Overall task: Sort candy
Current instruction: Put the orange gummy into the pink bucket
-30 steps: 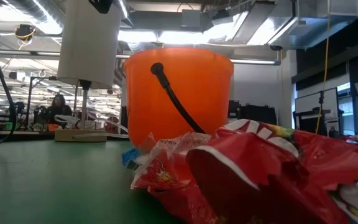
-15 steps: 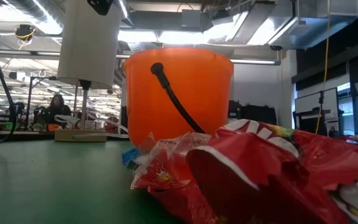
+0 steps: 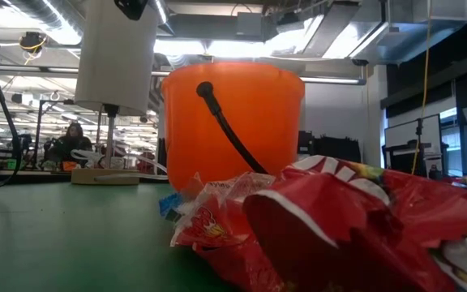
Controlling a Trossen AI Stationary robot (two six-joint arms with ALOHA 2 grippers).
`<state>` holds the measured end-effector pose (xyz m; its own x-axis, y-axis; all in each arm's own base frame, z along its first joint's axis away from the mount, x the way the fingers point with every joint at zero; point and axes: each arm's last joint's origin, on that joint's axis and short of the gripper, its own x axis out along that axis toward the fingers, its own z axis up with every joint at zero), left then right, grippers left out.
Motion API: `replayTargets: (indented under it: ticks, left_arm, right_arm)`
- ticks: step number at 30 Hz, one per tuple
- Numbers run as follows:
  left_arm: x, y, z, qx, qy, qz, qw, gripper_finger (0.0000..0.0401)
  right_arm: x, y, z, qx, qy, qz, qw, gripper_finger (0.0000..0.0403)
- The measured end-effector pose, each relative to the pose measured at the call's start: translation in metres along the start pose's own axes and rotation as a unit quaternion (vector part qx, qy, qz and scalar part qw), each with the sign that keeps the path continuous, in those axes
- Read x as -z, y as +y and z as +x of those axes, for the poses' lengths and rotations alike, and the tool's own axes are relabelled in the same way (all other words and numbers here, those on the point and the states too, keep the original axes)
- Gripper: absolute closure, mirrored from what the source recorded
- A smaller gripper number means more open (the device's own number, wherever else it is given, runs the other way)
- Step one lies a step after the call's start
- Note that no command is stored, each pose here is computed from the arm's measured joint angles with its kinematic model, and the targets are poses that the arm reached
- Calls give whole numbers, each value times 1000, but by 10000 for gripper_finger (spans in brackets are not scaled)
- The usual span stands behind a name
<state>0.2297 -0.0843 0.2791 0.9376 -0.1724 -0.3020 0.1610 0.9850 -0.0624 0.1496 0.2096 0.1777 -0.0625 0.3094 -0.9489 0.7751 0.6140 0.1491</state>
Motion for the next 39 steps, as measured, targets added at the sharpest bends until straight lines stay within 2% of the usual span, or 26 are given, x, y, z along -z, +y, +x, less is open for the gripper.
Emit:
replayTargets:
  ticks: [9,18,22,31,35,39]
  left_arm:
    - [1,0,0,-2,3,1,1000,266]
    - [1,1,0,-10,6,3,1000,266]
    - [1,1,0,-10,6,3,1000,266]
    - [1,1,0,-10,6,0,1000,266]
    - [1,1,0,-10,6,-1,1000,266]
    - [1,1,0,-10,6,-2,1000,266]
  right_arm:
    - [10,8,17,-4,53,28,998,203]
    - [12,17,52,24,91,18,995,206]
    - [12,18,56,35,108,10,994,236]
    - [1,21,54,23,103,-11,994,345]
    - [-10,26,50,7,83,-21,996,370]
    - [-21,37,41,-30,27,-56,998,377]
